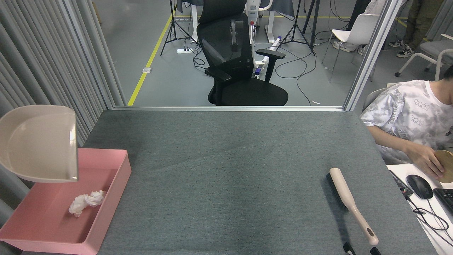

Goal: Sweep and dump garbage into bin
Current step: 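Tilt the dustpan with the left gripper to dump tissue into bin, then bring the dustpan back and set it on the table with left gripper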

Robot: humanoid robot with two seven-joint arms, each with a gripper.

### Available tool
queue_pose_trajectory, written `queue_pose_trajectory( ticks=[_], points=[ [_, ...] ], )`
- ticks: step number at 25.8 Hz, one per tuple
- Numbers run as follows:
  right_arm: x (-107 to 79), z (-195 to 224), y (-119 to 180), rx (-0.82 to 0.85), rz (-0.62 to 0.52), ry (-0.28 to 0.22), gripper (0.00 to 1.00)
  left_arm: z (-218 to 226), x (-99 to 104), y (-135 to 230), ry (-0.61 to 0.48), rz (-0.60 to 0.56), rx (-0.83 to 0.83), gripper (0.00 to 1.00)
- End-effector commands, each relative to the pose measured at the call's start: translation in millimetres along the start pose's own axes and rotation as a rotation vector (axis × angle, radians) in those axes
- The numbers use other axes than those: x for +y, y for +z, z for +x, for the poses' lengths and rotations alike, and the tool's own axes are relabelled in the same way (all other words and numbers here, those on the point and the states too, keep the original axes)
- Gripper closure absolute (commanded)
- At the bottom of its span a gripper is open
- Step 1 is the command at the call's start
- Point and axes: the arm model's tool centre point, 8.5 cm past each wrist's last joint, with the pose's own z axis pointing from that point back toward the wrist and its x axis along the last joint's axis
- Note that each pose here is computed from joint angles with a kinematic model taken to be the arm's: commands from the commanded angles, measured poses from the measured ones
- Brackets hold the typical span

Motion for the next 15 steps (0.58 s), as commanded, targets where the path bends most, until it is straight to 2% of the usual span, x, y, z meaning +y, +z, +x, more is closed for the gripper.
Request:
queue_pose_trajectory(
  ticks=[1,3,5,8,12,15],
  points=[
    [0.6,-1,0,0.002,0.003,0.001,0.0,15,-87,-9,0.157,-0.136,-0.01,1.0],
    [0.2,0,0,0.002,0.002,0.003,0.0,26,-134,-10,0.242,-0.173,-0.02,1.0],
    [0.8,-1,1,0.004,0.004,0.003,0.0,33,-165,-7,0.296,-0.2,-0.027,1.0],
    [1.7,-1,1,0.006,0.006,0.002,0.0,51,-232,2,0.315,-0.323,-0.044,1.0],
    [1.1,-1,1,0.007,0.007,0.006,0.0,62,-313,33,0.349,-0.399,-0.026,1.0],
    [2.1,-1,1,0.009,0.01,0.006,0.0,74,-354,47,0.359,-0.43,-0.018,1.0]
  ],
)
